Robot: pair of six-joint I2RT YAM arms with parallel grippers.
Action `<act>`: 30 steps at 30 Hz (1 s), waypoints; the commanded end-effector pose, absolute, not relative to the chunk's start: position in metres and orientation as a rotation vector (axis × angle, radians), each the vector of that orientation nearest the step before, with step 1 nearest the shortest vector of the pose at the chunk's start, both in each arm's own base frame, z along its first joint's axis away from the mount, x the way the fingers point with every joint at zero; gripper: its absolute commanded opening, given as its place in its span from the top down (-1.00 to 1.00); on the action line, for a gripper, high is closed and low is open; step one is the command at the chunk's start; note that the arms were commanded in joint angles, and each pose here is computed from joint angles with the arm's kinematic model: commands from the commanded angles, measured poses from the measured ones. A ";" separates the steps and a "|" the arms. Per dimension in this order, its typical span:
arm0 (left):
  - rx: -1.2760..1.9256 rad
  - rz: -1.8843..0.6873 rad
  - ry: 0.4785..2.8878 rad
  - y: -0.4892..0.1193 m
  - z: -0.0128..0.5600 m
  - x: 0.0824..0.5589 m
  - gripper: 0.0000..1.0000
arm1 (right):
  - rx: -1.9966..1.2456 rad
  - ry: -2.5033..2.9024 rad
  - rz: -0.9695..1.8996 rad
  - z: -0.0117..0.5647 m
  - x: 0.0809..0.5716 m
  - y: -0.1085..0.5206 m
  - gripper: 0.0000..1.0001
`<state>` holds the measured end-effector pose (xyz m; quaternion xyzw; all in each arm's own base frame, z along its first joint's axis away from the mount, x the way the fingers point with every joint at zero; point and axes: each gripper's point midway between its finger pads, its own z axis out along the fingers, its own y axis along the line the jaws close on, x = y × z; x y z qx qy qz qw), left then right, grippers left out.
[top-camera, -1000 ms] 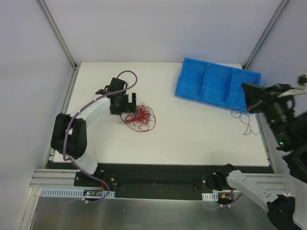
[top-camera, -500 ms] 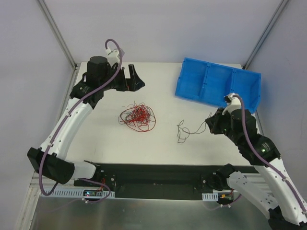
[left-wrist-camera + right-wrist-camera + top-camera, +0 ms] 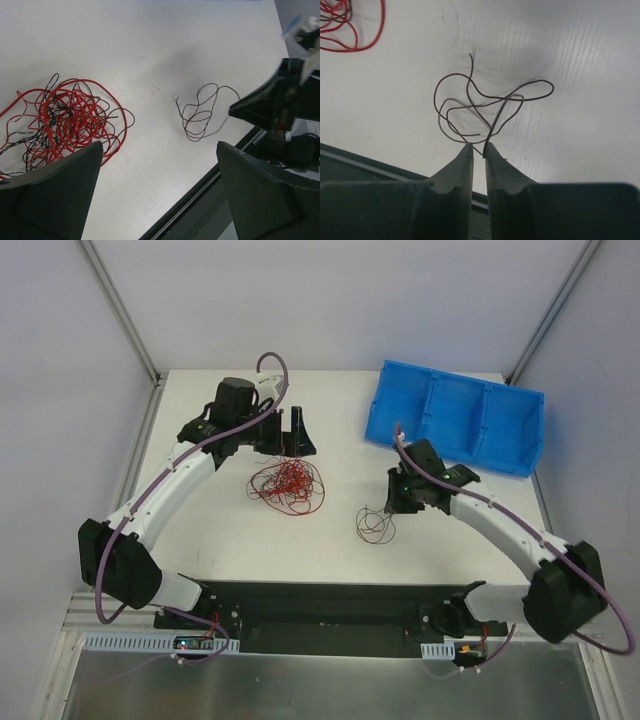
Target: Untangle the cables
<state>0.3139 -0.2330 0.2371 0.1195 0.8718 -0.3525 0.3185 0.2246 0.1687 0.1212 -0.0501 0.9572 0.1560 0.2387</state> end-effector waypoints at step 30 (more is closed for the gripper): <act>0.342 -0.901 2.184 -0.229 0.261 0.311 -0.93 | -0.496 2.641 -0.085 0.028 0.235 0.219 0.13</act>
